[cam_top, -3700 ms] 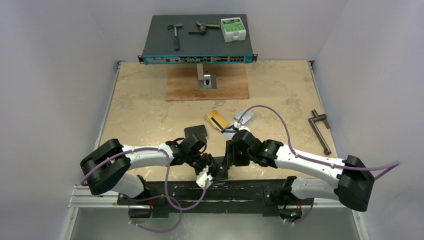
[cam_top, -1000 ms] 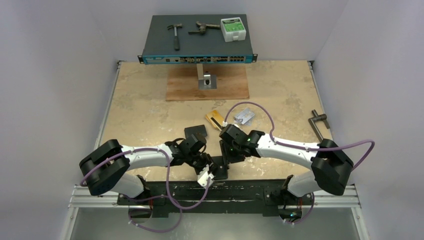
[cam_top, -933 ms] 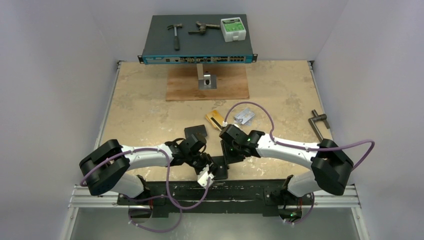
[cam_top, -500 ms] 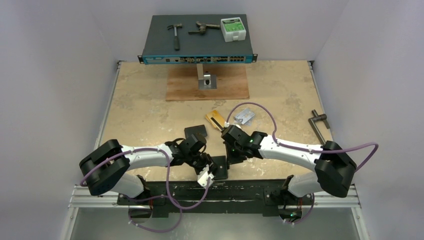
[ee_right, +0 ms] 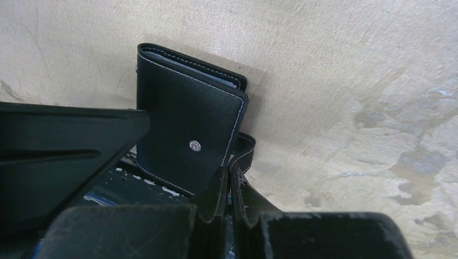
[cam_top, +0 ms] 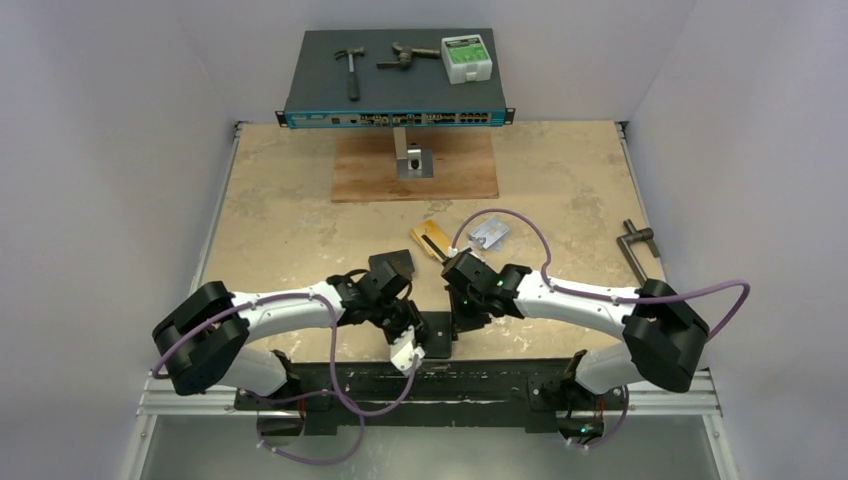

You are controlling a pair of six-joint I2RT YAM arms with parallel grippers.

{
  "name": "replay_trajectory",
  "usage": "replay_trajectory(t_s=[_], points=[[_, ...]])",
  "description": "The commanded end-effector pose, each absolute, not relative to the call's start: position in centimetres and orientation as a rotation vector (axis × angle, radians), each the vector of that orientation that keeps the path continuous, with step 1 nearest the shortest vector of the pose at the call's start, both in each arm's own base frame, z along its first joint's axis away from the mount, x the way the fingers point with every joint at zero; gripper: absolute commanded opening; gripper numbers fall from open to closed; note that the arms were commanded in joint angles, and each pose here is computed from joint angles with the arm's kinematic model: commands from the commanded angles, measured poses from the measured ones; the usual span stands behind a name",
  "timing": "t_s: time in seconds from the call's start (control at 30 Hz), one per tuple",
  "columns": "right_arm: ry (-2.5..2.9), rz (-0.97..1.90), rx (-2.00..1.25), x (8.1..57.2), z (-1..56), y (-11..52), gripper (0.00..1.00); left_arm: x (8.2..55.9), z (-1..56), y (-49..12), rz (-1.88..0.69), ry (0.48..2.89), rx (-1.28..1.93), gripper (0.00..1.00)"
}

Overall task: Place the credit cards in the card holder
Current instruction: Close the card holder at the center of the board.

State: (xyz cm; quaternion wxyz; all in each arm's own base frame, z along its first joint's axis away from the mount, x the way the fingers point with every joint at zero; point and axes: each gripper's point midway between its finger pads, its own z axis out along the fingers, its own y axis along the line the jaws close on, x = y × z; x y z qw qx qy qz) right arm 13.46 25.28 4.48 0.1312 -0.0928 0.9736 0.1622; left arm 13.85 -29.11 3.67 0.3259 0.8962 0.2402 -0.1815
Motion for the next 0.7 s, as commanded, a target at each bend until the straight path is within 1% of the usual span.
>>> replay_trajectory(t_s=[0.0, 0.27, 0.67], points=[[2.839, 0.494, -0.256, 13.5, 4.4, 26.1, 0.0, 14.7, 5.6, -27.9, -0.428, 0.573, 2.419, 0.3], [2.829, 0.494, -0.226, 13.8, 4.8, 26.2, 0.0, 14.0, 4.8, -26.8, -0.441, 0.519, 2.483, 0.3], [2.842, 0.558, -0.185, 14.1, 4.6, 26.8, 0.0, 13.0, 3.1, -28.7, -0.447, 0.404, 2.369, 0.3]])
